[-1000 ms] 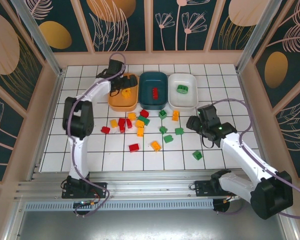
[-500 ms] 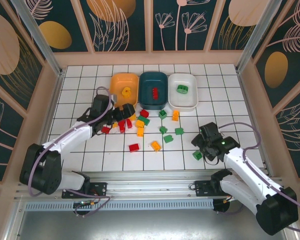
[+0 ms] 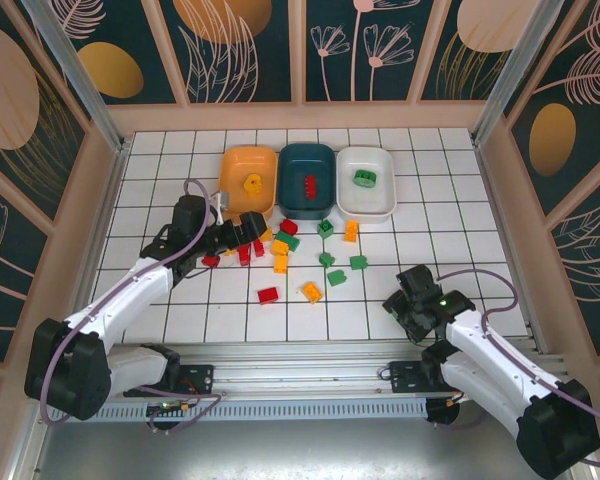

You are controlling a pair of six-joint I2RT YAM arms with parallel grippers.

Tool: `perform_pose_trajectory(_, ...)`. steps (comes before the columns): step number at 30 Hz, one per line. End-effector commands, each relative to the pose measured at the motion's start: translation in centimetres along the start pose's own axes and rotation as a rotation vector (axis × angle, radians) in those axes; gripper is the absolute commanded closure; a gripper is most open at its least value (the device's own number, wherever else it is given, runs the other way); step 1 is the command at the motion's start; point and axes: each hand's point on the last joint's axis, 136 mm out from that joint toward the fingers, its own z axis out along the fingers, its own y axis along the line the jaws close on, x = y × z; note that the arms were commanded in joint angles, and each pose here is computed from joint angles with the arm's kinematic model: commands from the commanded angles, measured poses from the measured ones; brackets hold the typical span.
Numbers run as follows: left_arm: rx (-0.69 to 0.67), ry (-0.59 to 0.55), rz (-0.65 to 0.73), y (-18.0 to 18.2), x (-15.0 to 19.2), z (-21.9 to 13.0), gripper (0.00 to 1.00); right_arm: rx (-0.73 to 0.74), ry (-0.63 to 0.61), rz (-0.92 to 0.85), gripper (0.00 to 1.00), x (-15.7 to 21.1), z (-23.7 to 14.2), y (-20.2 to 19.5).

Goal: Sort the legos into containers by color

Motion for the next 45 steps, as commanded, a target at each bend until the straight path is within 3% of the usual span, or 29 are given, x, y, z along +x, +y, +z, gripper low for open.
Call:
perform_pose_trajectory(1, 0.018, 0.026, 0.030, -0.1, 1.0, -0.5, 0.01, -0.065, -0.007, 0.027, 0.38, -0.1, 0.9, 1.1)
perform_pose_trajectory(10, 0.033, 0.025, 0.028, -0.1, 1.2, -0.5, 0.02, -0.031, -0.046, 0.035, 0.49, -1.0, 1.0, 0.8)
perform_pose_trajectory(17, 0.035, 0.019, 0.035, -0.3, 1.1, -0.6, 0.01, 0.059, -0.083, 0.006, 0.37, -3.1, 0.7, 0.7)
perform_pose_trajectory(24, 0.045, 0.011, 0.035, -0.8, 0.7, -0.8, 0.02, 0.112, -0.085, -0.007, 0.36, -4.7, 0.9, -0.3)
perform_pose_trajectory(45, 0.034, 0.002, -0.001, -1.0, -0.3, -0.1, 0.02, 0.043, -0.144, -0.148, 0.60, -7.5, 0.6, 2.7)
